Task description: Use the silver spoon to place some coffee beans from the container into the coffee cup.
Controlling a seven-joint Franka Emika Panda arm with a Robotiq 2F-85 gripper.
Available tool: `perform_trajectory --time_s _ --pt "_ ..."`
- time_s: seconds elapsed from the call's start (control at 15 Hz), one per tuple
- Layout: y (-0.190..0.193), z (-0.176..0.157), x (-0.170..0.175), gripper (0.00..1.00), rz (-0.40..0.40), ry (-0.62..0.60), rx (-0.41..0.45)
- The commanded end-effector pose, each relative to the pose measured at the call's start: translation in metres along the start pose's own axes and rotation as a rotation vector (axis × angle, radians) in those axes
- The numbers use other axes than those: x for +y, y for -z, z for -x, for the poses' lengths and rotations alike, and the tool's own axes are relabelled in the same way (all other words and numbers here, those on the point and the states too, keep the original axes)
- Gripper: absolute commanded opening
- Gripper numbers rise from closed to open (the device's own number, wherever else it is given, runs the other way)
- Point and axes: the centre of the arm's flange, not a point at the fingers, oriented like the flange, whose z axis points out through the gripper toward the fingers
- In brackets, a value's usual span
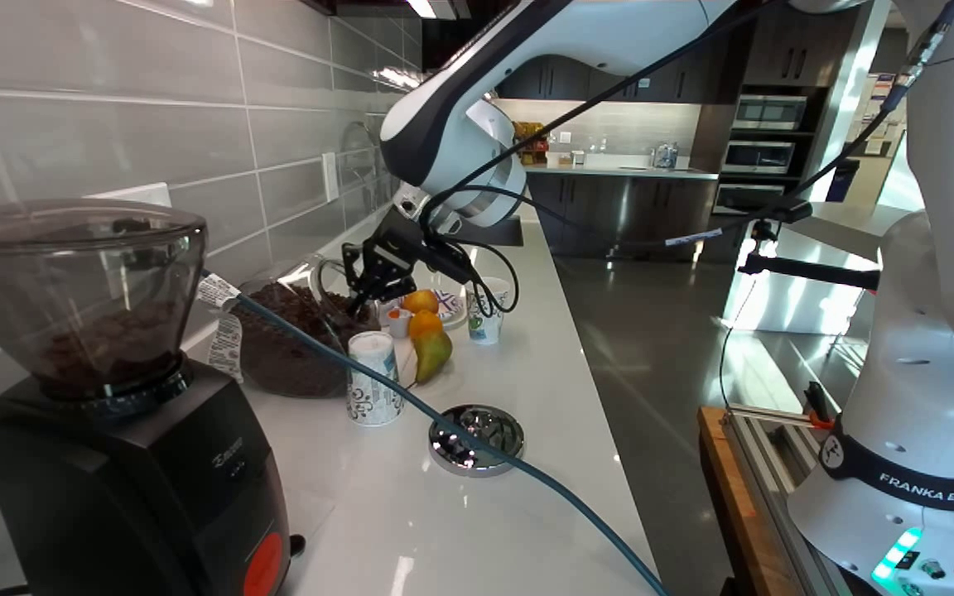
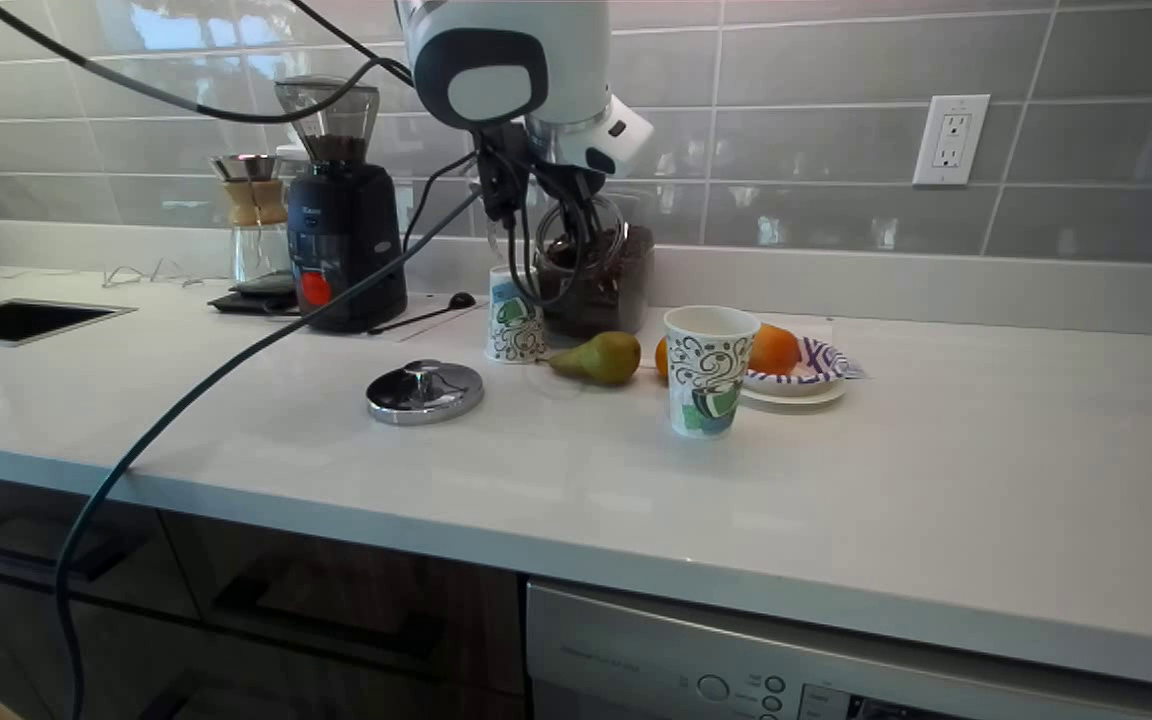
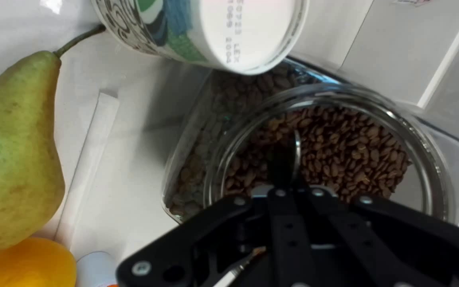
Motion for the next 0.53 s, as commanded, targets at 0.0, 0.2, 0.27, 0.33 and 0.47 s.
perform_trajectory --time_s 0.0,0.2,0.27,0.33,0.47 --pt "0.010 -0.009 0.016 0.01 -0.084 -0.011 -0.028" --pt "0.013 -0.008 0.028 0.01 -0.118 0.002 -0.061" --pt "0.014 -0.008 0.031 0.01 -0.127 0.013 -0.071" --pt "0.015 -0.008 0.034 0.01 -0.142 0.020 -0.079" --pt "0.024 -0.006 0.038 0.01 -0.175 0.033 -0.077"
